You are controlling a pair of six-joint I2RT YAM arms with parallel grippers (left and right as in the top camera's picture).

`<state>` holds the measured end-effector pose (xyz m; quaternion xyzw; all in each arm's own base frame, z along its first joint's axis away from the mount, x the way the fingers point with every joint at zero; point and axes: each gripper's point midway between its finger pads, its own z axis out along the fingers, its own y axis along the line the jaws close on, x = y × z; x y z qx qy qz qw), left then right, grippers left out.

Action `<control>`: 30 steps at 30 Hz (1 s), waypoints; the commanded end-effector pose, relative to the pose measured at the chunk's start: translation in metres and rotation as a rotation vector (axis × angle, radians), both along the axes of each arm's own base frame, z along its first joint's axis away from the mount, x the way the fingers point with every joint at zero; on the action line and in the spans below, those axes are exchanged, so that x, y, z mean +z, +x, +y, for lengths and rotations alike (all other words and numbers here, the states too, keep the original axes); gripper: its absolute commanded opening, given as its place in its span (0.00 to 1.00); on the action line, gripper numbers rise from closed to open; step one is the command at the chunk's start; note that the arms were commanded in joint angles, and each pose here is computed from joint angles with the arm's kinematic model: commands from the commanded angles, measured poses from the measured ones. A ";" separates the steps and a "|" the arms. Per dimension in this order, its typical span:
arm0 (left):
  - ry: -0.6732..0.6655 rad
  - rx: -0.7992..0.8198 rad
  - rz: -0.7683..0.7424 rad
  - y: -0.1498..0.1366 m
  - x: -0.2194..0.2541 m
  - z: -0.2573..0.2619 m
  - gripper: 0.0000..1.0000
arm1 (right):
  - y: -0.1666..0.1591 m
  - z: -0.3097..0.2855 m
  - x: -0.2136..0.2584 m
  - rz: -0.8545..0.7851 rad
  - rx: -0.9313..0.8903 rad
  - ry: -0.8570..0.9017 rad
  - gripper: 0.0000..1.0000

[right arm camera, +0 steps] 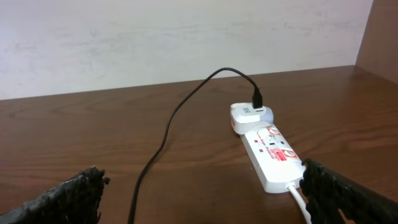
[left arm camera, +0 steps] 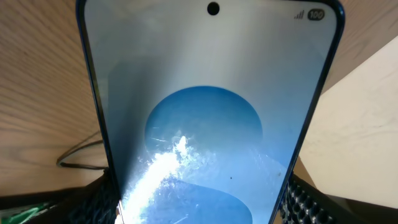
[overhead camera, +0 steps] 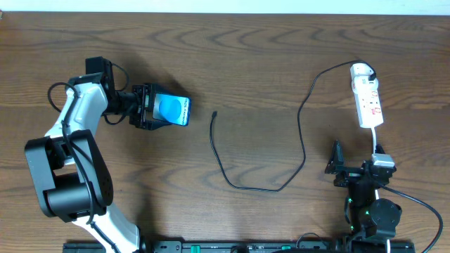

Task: Plug charger to phone and switch on socket
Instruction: 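Lift the phone with the left gripper and turn it toward center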

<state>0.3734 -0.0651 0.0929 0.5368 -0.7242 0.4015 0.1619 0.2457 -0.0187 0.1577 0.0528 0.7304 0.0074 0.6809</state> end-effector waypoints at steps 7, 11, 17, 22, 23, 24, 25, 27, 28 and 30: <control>-0.053 0.013 -0.020 0.003 0.016 -0.004 0.65 | 0.000 0.001 0.000 -0.002 0.001 0.009 0.99; -0.053 0.013 -0.020 0.003 0.016 -0.004 0.65 | 0.000 0.001 0.000 -0.002 0.001 0.009 0.99; -0.053 0.012 -0.020 0.003 0.016 -0.004 0.65 | 0.000 -0.002 0.002 -0.010 -0.013 0.007 0.99; -0.053 0.013 -0.020 0.003 0.016 -0.004 0.65 | 0.000 -0.005 0.006 -0.029 -0.035 0.013 0.99; -0.053 0.013 -0.020 0.003 0.016 -0.004 0.65 | 0.000 -0.005 0.007 -0.034 -0.035 0.017 0.99; -0.053 0.012 -0.020 0.003 0.016 -0.004 0.65 | 0.000 -0.005 0.008 -0.035 -0.034 0.016 0.99; -0.053 0.013 -0.020 0.003 0.016 -0.004 0.65 | 0.000 -0.005 0.008 -0.037 -0.034 0.016 0.99; -0.053 0.012 -0.020 0.003 0.016 -0.004 0.65 | 0.000 -0.005 0.008 -0.038 -0.034 0.016 0.99; -0.053 0.013 -0.020 0.003 0.016 -0.004 0.65 | 0.000 -0.005 0.008 -0.037 -0.034 0.016 0.99; -0.053 0.013 -0.020 0.003 0.016 -0.004 0.65 | 0.000 -0.005 0.009 -0.040 -0.034 0.026 0.99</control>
